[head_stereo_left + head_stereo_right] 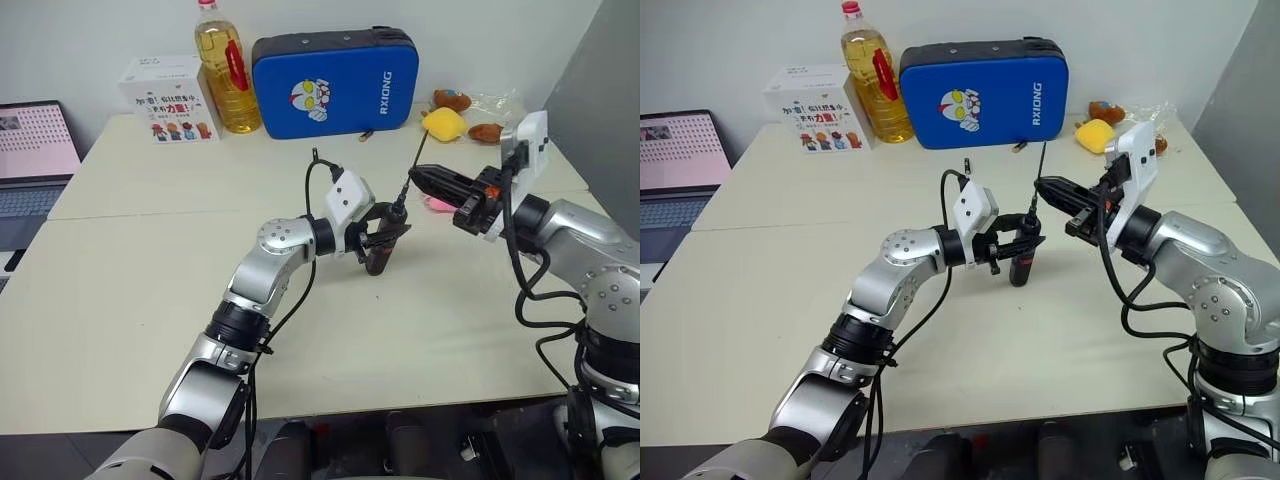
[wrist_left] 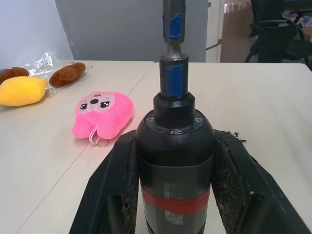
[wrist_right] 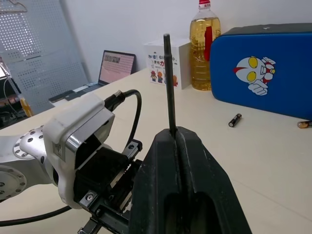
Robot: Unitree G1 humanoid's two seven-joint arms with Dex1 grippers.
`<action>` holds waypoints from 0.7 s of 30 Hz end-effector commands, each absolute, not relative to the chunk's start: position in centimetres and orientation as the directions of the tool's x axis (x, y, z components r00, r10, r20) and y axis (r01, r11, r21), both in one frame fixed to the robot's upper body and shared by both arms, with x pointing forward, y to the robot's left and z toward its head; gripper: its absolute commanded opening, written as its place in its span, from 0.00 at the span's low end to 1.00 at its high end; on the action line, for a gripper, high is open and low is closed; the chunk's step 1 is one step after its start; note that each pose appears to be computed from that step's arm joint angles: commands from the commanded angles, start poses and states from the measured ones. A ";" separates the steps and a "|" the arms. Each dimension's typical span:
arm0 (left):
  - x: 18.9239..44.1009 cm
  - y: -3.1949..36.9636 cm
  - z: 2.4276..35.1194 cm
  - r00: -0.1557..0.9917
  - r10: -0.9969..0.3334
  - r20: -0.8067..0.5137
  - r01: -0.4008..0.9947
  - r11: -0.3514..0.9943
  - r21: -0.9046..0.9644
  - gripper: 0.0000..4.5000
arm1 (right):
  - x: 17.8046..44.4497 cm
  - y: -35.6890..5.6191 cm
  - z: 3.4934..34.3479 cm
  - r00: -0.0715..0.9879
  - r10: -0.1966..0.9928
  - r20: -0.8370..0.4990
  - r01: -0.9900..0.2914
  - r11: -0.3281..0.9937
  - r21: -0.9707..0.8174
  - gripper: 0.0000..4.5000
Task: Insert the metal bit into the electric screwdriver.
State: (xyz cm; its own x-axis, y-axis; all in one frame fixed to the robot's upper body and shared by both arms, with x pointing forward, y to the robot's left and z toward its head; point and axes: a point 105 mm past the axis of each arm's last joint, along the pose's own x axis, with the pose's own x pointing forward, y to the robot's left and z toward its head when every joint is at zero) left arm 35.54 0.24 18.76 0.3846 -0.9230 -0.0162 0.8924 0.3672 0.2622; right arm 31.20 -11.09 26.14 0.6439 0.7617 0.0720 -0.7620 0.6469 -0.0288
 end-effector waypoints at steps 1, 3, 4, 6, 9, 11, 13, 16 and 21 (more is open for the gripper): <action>36.3 1.1 19.0 0.451 -0.892 -0.020 0.853 0.424 0.305 0.37 | 31.1 -10.4 24.6 0.639 0.769 0.020 -0.769 0.639 -0.008 0.00; 36.3 1.1 18.9 0.450 -0.893 -0.022 0.853 0.423 0.304 0.37 | 31.2 -10.6 24.4 0.648 0.762 0.014 -0.762 0.648 0.004 0.00; 36.3 1.1 18.9 0.450 -0.893 -0.022 0.853 0.423 0.305 0.37 | 31.3 -10.7 24.3 0.650 0.760 0.011 -0.760 0.650 0.006 0.00; 36.3 1.2 18.9 0.450 -0.893 -0.023 0.854 0.422 0.306 0.37 | 31.4 -10.8 24.2 0.653 0.757 0.004 -0.757 0.653 0.010 0.00; 36.3 1.2 18.9 0.449 -0.893 -0.024 0.853 0.421 0.307 0.37 | 31.4 -10.8 24.0 0.654 0.756 -0.004 -0.756 0.654 0.016 0.00; 36.4 1.2 18.9 0.449 -0.893 -0.024 0.853 0.420 0.308 0.37 | 31.4 -10.7 23.8 0.654 0.756 -0.013 -0.756 0.654 0.017 0.00; 36.4 1.2 18.9 0.449 -0.893 -0.025 0.853 0.420 0.310 0.37 | 31.4 -10.7 23.5 0.658 0.753 -0.025 -0.753 0.658 0.015 0.00; 36.4 1.2 19.0 0.450 -0.892 -0.025 0.852 0.421 0.311 0.37 | 31.4 -10.8 23.6 0.659 0.752 -0.018 -0.752 0.659 0.015 0.00; 36.5 1.4 19.0 0.454 -0.891 -0.027 0.850 0.423 0.314 0.37 | 31.2 -11.0 25.0 0.631 0.775 0.033 -0.776 0.630 0.031 0.12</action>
State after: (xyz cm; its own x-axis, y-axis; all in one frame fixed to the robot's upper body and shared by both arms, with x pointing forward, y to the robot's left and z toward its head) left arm 35.51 0.18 18.75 0.3837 -0.9233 -0.0170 0.8915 0.3656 0.2674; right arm 31.56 -11.11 24.34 0.6581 0.7528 0.0149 -0.7529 0.6578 0.0222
